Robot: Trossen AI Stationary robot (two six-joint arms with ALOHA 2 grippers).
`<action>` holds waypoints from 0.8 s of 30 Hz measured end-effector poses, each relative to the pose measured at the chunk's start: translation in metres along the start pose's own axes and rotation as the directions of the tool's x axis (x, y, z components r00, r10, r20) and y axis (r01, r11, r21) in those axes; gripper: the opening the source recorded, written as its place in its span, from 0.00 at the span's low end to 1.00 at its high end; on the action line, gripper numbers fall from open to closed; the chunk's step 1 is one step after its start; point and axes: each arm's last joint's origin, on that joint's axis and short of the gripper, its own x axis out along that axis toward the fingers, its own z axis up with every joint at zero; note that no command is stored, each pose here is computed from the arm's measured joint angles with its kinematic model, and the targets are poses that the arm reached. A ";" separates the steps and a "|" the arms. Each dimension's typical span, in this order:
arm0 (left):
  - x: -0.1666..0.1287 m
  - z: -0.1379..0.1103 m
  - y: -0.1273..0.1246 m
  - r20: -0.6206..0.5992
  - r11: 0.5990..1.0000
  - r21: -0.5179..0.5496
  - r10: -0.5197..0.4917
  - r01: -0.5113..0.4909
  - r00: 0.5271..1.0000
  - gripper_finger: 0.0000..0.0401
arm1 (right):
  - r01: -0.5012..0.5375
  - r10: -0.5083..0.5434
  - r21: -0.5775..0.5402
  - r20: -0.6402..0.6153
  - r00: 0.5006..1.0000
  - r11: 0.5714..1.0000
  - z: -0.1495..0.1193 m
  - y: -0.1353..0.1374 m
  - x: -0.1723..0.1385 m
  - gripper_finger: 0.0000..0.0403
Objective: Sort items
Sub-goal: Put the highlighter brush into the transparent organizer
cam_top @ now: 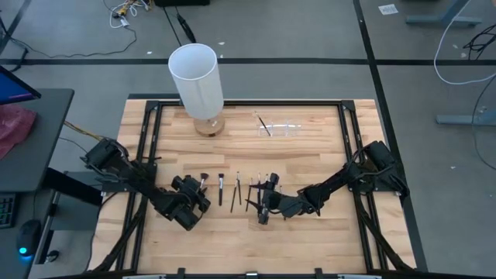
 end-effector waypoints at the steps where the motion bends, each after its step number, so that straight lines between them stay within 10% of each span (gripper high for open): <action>1: 0.000 0.000 0.000 0.001 1.000 0.000 -0.001 0.001 1.000 0.37 | -0.001 0.001 -0.009 0.000 1.000 1.000 0.000 0.000 0.000 0.62; 24: -0.005 -0.006 0.000 0.014 1.000 0.007 -0.025 0.025 1.000 0.04 | 0.013 -0.027 -0.155 -0.084 0.996 0.988 0.013 0.002 -0.030 0.62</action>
